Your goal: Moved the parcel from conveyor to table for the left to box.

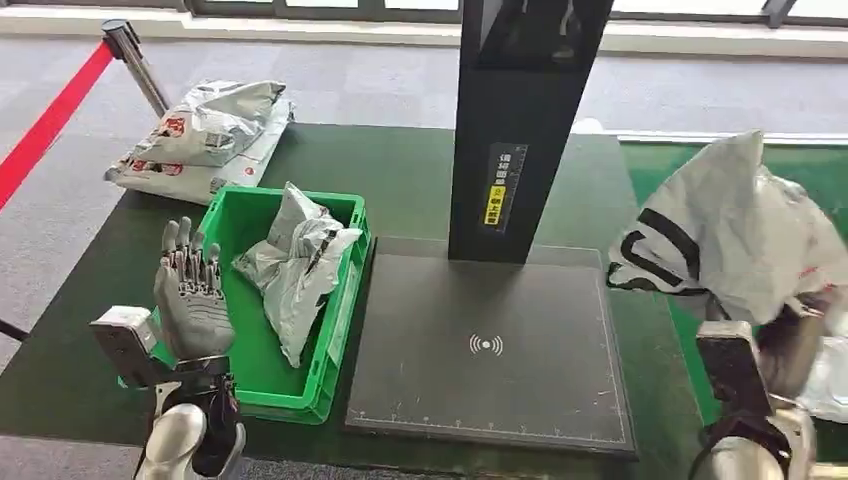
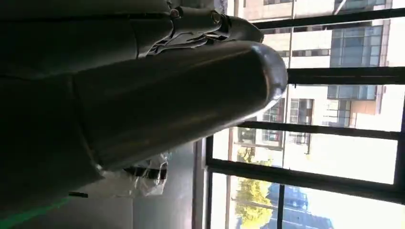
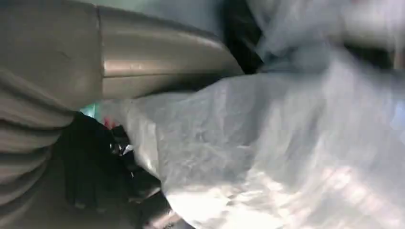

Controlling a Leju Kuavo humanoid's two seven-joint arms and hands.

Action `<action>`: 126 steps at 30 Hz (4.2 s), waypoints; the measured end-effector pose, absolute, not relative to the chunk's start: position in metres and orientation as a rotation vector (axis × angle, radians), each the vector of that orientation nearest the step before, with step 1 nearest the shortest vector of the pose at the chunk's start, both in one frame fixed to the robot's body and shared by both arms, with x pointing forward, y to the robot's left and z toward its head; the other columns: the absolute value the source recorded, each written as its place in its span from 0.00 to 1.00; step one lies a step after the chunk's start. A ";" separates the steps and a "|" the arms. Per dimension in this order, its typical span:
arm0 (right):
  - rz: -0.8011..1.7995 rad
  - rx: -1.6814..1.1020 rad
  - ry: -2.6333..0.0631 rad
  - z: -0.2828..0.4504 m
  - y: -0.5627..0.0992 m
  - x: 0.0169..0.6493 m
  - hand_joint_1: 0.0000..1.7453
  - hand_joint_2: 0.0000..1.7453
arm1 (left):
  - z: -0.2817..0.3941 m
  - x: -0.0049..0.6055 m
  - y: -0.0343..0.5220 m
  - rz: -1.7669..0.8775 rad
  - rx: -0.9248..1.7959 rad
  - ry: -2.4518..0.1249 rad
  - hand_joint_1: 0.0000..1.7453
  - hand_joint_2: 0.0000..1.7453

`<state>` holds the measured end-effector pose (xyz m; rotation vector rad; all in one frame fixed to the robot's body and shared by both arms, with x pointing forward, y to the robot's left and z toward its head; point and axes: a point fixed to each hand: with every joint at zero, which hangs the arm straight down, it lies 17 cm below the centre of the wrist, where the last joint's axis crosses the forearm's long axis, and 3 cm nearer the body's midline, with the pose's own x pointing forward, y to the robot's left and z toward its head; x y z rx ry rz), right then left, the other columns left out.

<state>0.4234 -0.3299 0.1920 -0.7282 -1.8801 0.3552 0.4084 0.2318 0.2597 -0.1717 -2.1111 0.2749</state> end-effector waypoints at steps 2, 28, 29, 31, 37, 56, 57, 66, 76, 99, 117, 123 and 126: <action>0.381 -0.502 -1.874 0.165 -0.267 0.436 0.00 1.00 | 0.266 0.415 0.220 0.268 -0.202 -2.118 0.00 0.00; 0.306 -0.102 -1.854 0.159 -0.178 0.436 0.00 0.00 | 0.268 0.419 0.200 0.241 -0.226 -2.108 0.00 0.00; 0.301 -0.091 -1.847 0.158 -0.177 0.434 0.00 0.00 | 0.267 0.419 0.200 0.237 -0.222 -2.107 0.00 0.00; 0.296 -0.084 -1.841 0.157 -0.178 0.432 0.00 0.00 | 0.265 0.418 0.200 0.236 -0.220 -2.104 0.00 0.00; 0.343 -0.157 -1.801 0.151 -0.182 0.430 0.00 0.00 | 0.262 0.418 0.200 0.229 -0.208 -2.095 0.00 0.00; 0.501 -0.275 -1.725 0.137 -0.177 0.431 0.00 0.00 | 0.253 0.423 0.204 0.244 -0.191 -2.027 0.00 0.00; 0.505 -0.274 -1.722 0.137 -0.177 0.431 0.00 0.00 | 0.251 0.423 0.205 0.248 -0.186 -2.020 0.00 0.00; 0.605 0.037 -1.783 0.137 -0.122 0.401 0.00 0.00 | 0.251 0.425 0.200 0.218 -0.141 -2.013 0.00 0.00; 0.612 0.077 -1.792 0.142 -0.111 0.396 0.00 0.00 | 0.259 0.418 0.162 0.021 -0.055 -2.076 0.00 0.00; 0.409 0.166 -2.160 0.244 -0.127 0.389 0.00 0.00 | 0.267 0.416 0.109 -0.246 -0.040 -2.120 0.00 1.00; 0.208 0.046 -2.709 0.379 -0.167 0.296 0.00 0.00 | 0.129 0.446 -0.041 -1.656 0.380 -1.777 0.00 1.00; 0.211 0.051 -2.720 0.385 -0.168 0.294 0.00 0.00 | 0.089 0.439 -0.046 -1.776 0.293 -1.659 0.00 1.00; 0.226 0.041 -2.716 0.385 -0.167 0.294 0.00 0.00 | 0.076 0.436 -0.047 -1.814 0.253 -1.609 0.00 1.00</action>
